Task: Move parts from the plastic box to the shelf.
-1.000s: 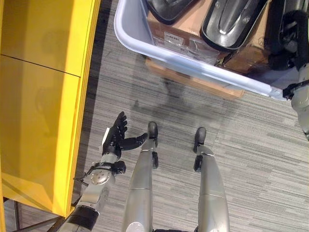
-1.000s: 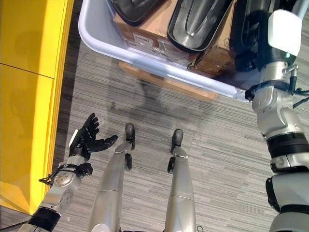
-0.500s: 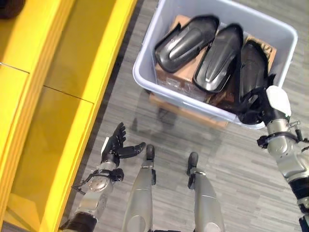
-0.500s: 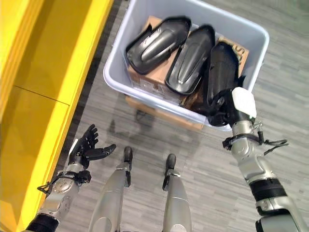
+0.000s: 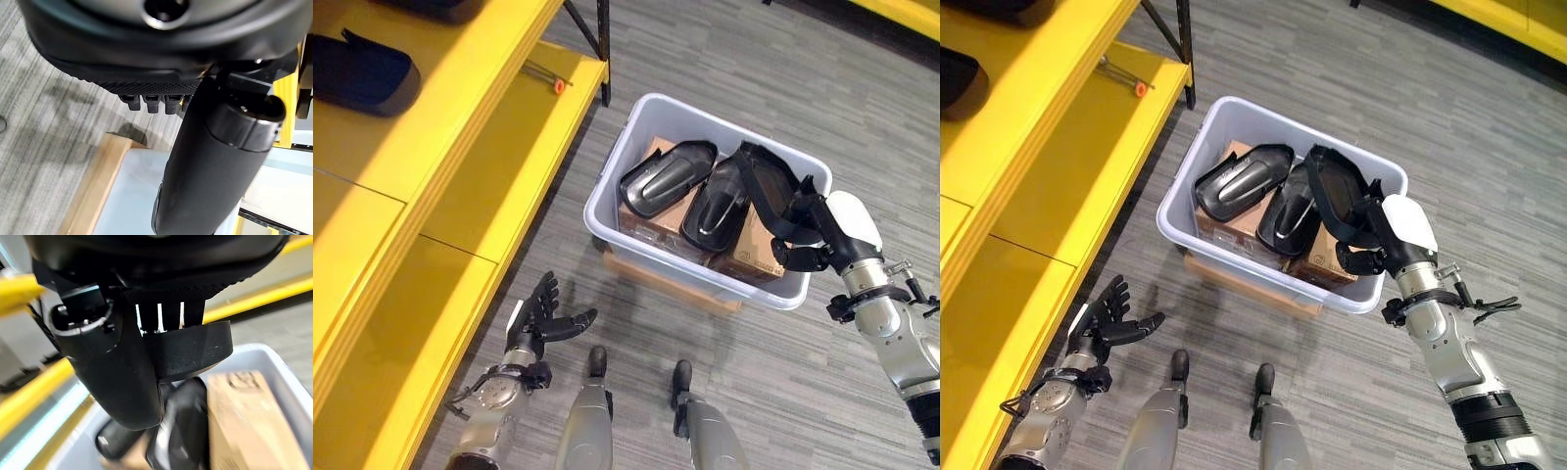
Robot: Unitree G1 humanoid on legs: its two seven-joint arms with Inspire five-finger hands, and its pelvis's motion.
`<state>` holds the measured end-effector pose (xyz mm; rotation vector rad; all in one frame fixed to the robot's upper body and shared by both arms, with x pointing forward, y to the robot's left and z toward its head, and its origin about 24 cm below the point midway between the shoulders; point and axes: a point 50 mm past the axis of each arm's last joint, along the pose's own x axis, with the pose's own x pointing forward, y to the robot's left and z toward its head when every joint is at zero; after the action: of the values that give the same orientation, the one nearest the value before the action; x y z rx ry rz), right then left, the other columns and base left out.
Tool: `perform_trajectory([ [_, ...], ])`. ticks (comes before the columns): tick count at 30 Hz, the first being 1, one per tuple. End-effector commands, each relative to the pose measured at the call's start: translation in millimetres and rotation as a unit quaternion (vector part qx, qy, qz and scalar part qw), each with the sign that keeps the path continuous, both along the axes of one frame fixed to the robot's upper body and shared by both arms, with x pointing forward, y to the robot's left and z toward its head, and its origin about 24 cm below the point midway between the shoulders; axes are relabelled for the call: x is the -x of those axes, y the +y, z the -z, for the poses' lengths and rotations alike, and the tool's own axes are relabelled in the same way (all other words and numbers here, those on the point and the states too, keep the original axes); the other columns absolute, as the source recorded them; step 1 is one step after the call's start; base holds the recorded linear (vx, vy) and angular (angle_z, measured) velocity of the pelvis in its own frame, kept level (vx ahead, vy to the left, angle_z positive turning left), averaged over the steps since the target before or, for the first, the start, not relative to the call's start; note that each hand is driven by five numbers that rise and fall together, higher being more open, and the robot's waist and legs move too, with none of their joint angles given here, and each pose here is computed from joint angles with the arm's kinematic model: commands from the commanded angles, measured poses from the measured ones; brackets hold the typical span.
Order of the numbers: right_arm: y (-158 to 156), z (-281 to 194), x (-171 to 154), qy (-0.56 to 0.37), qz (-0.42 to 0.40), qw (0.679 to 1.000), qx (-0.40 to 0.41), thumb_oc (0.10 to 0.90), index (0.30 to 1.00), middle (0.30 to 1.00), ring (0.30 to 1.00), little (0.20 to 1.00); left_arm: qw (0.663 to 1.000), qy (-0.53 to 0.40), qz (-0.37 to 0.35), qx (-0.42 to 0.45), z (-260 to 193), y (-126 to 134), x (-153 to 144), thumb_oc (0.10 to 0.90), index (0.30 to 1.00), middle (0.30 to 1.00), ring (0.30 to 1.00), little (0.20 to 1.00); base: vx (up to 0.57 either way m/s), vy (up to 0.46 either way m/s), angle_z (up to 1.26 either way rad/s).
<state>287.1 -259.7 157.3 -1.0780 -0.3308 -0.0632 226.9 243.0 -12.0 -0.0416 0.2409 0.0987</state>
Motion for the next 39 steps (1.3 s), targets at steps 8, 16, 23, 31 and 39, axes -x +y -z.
perform_trajectory([
  [8, -10.1, -73.8, 15.2, -0.15, -0.014, 0.988, 0.035, 0.4, 0.3, 0.3, 0.3, 0.3, 1.0, 0.003, 0.01, -0.004, 8.2, 0.3, 12.7, 0.9, 1.0, 1.0, 1.0, 1.0, 0.06, 0.011, -0.05],
  [16, -3.3, -86.4, 16.4, -0.169, -0.033, 0.984, 0.036, 0.4, 0.3, 0.3, 0.3, 0.3, 1.0, 0.012, 0.002, 0.002, 12.6, 0.2, 18.3, 0.9, 1.0, 1.0, 1.0, 1.0, 0.01, -0.002, -0.04],
  [23, 32.4, -113.0, -2.5, -0.201, -0.103, 0.974, 0.024, 0.4, 0.3, 0.3, 0.3, 0.3, 1.0, -0.005, -0.03, 0.006, 6.1, 7.3, 22.9, 0.9, 1.0, 1.0, 1.0, 1.0, -0.04, -0.148, -0.12],
  [31, 32.9, -134.7, 10.7, -0.255, -0.116, 0.96, 0.012, 0.4, 0.3, 0.3, 0.3, 0.3, 0.998, 0.004, -0.052, 0.034, 13.3, 5.5, 27.4, 0.9, 1.0, 1.0, 1.0, 1.0, -0.24, -0.208, 0.71],
  [39, -3.3, -114.5, 28.7, -0.246, -0.04, 0.968, 0.011, 0.4, 0.3, 0.3, 0.3, 0.3, 0.998, 0.008, -0.01, 0.053, 16.4, -18.6, 13.9, 0.9, 1.0, 1.0, 1.0, 1.0, -0.04, -0.013, 1.4],
])
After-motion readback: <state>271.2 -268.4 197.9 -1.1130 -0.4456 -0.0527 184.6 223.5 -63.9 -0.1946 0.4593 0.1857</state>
